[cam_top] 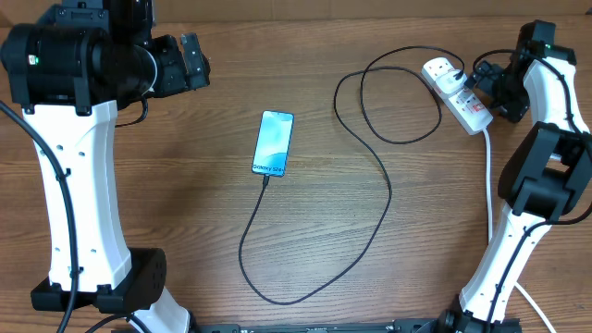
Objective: Plug charger to phone and switch on socket
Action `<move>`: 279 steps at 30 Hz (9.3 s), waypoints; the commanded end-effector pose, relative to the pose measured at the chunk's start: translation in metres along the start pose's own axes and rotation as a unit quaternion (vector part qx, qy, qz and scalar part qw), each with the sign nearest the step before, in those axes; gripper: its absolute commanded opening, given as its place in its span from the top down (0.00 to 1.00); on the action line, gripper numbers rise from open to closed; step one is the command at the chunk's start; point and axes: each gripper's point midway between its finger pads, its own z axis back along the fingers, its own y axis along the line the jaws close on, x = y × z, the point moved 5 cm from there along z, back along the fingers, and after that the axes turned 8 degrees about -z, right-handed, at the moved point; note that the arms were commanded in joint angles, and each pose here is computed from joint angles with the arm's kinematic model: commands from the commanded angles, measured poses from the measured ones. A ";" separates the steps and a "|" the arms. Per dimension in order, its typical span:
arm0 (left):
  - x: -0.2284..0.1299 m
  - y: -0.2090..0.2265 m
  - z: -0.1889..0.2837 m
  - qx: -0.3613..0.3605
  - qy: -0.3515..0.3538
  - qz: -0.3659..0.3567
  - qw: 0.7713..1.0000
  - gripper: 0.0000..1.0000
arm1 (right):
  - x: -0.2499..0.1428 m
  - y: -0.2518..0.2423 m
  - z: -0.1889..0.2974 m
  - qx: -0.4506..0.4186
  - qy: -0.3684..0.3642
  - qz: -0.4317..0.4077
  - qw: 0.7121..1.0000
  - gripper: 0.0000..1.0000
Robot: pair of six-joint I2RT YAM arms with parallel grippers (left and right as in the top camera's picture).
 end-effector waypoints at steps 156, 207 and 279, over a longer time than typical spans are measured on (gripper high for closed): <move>-0.001 -0.001 0.000 0.003 0.001 0.004 1.000 0.00 | -0.316 -0.073 0.180 0.408 -0.480 0.279 0.724 0.00; -0.001 -0.001 0.000 0.003 0.001 0.004 1.000 0.00 | -0.309 -0.080 0.172 0.339 -0.510 0.315 0.725 0.00; -0.186 0.043 -0.032 -0.004 -0.261 -0.161 0.952 0.00 | -0.309 -0.080 0.172 0.339 -0.510 0.315 0.725 0.00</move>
